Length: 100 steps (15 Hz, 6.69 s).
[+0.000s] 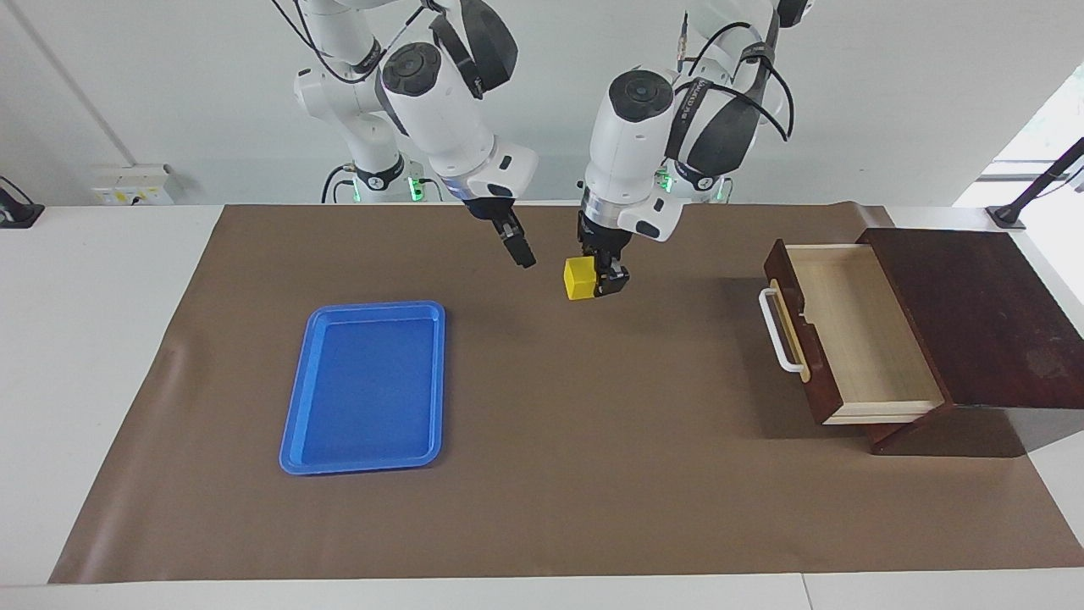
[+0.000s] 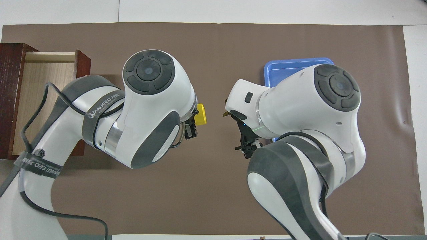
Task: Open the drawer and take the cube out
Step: 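Grasp the yellow cube with the right gripper from the left gripper, then carry the cube over the blue tray while the left gripper pushes the drawer shut, then lower the yellow cube into the blue tray and open the right gripper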
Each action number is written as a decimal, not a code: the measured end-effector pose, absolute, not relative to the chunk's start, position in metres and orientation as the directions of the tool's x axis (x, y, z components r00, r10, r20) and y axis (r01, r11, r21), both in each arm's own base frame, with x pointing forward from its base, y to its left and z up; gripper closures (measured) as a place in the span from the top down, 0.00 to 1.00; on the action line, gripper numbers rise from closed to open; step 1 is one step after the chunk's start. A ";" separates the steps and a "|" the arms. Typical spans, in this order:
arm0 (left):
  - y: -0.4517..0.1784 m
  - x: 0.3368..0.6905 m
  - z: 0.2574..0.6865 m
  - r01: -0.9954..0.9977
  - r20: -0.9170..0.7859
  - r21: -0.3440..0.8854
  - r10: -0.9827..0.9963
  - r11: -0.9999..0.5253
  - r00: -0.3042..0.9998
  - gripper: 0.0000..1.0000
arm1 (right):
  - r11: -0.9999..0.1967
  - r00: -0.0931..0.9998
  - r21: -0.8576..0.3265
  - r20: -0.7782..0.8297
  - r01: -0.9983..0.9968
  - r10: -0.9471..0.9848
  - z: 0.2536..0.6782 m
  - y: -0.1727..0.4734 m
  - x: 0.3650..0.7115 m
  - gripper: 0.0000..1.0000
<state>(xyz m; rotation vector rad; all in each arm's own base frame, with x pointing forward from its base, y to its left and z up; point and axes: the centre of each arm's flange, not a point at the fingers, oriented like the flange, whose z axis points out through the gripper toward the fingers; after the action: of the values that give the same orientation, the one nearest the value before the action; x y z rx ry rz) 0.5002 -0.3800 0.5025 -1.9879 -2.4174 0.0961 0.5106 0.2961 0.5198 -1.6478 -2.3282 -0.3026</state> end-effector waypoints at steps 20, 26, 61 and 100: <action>-0.378 0.486 0.497 0.986 -0.014 -0.060 0.988 0.154 -0.155 0.56 | 0.143 -0.109 -0.034 0.478 0.989 0.871 0.514 0.330 0.536 1.00; -0.378 0.486 0.497 0.986 -0.014 -0.060 0.988 0.154 -0.155 0.56 | 0.126 -0.098 -0.026 0.482 0.992 0.871 0.511 0.349 0.533 1.00; -0.375 0.484 0.497 0.989 -0.010 -0.059 0.991 0.136 -0.137 0.62 | 0.086 -0.065 -0.028 0.436 0.996 0.898 0.487 0.371 0.528 0.56; 0.098 0.565 0.473 0.981 0.065 0.057 0.981 -0.187 0.183 1.00 | 0.107 -0.126 0.095 0.222 0.990 0.967 0.395 -0.009 0.561 0.56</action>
<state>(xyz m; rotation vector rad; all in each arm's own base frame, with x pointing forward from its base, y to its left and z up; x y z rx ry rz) 0.5651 0.0978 0.4729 -2.4182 -2.0045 -0.1364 0.5615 -0.0086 0.3951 -2.0049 -2.2584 -0.3347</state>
